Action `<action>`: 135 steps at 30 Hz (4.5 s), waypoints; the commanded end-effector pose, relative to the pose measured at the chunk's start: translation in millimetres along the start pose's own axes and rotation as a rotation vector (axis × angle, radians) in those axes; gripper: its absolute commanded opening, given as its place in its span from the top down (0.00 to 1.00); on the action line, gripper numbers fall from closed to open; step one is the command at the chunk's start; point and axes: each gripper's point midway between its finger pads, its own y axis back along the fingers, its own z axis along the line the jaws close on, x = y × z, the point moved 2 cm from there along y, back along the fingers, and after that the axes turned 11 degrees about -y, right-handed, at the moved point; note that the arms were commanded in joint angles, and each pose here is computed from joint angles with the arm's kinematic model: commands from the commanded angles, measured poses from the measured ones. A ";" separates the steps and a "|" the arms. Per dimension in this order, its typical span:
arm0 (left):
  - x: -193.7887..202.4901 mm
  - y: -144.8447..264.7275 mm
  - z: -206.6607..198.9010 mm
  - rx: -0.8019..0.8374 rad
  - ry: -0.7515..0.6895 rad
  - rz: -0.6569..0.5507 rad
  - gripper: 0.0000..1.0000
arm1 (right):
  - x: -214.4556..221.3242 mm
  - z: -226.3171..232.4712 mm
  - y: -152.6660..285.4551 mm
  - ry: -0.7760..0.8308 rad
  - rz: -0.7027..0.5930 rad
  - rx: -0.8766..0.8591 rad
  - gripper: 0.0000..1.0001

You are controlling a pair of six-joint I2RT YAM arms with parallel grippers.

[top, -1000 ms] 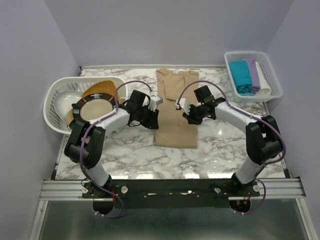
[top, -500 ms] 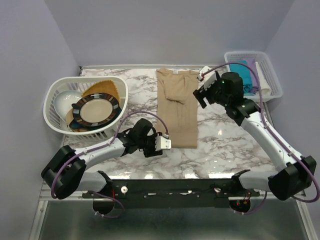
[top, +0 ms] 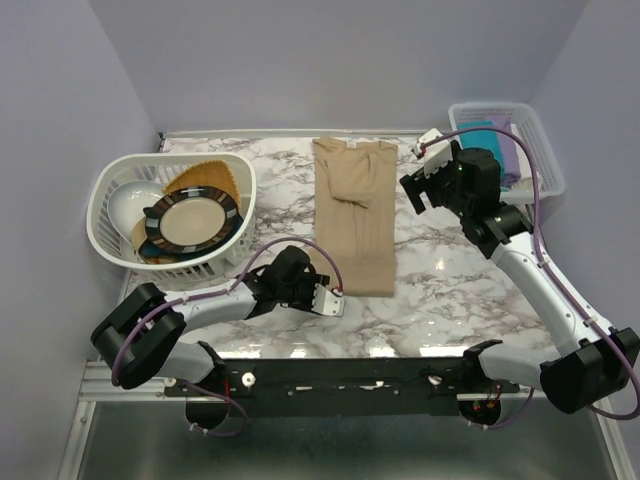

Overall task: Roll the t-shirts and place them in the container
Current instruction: Roll the T-shirt to the center of the board.

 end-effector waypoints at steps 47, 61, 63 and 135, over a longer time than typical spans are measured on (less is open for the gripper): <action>-37.1 20.2 69.6 0.247 1.033 -0.274 1.00 | 177.0 218.3 26.8 0.373 0.102 -0.780 0.00; -24.2 32.5 80.8 0.281 1.159 -0.337 1.00 | 179.2 219.8 -9.8 0.502 0.081 -0.611 0.02; -22.6 32.8 79.9 0.293 1.167 -0.336 1.00 | 186.2 216.7 -12.1 0.533 0.090 -0.596 0.08; -51.6 -9.7 1.0 -0.272 -0.014 0.036 0.44 | 191.2 191.9 37.7 0.326 0.280 -0.775 1.00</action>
